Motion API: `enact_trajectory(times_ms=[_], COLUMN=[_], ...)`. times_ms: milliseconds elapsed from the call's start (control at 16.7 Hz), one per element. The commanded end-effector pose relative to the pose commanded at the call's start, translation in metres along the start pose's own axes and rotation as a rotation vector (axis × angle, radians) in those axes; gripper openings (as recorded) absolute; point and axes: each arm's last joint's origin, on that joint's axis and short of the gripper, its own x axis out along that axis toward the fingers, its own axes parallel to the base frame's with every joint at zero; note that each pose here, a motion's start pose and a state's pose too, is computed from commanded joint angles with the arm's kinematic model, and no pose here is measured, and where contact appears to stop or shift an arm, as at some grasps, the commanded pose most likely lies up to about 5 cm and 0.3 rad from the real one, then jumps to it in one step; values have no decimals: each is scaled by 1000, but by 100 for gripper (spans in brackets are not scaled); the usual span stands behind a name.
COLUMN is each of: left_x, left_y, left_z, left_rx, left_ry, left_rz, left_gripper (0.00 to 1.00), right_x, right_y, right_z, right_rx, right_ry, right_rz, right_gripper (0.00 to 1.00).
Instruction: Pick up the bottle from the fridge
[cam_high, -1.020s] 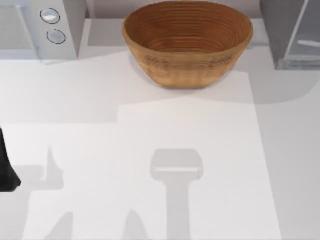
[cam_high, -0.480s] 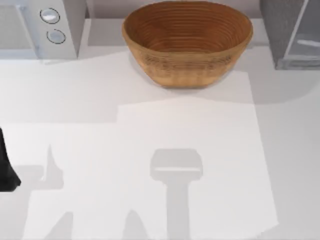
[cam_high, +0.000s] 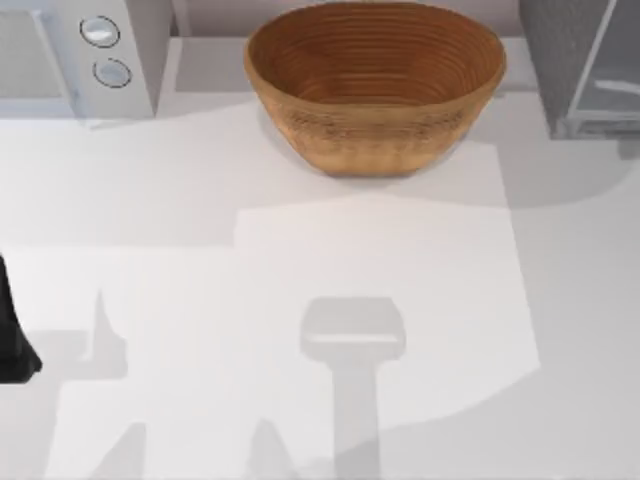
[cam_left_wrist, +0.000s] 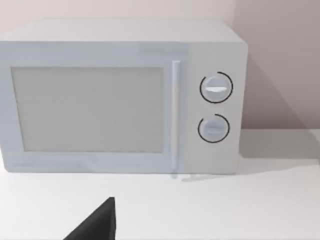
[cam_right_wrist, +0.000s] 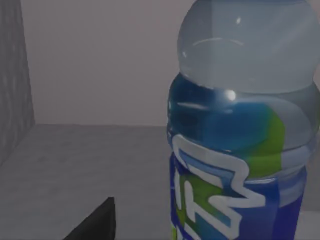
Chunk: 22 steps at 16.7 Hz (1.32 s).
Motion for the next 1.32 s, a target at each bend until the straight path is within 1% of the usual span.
enact_trajectory(times_ms=[300, 720, 1020, 1320], left_x=[0, 0, 0, 0], left_y=[0, 0, 0, 0], left_z=[0, 0, 0, 0], left_rx=[0, 0, 0, 0], left_ry=[0, 0, 0, 0], left_rz=[0, 0, 0, 0], left_gripper=[100, 100, 100, 100], right_x=[3, 56, 60, 60], right_y=[-1, -1, 0, 0], right_z=[-1, 0, 0, 0], right_rx=[1, -1, 0, 0], right_ry=[2, -4, 0, 0], right_rz=[-1, 0, 0, 0], right_gripper=[100, 100, 100, 62])
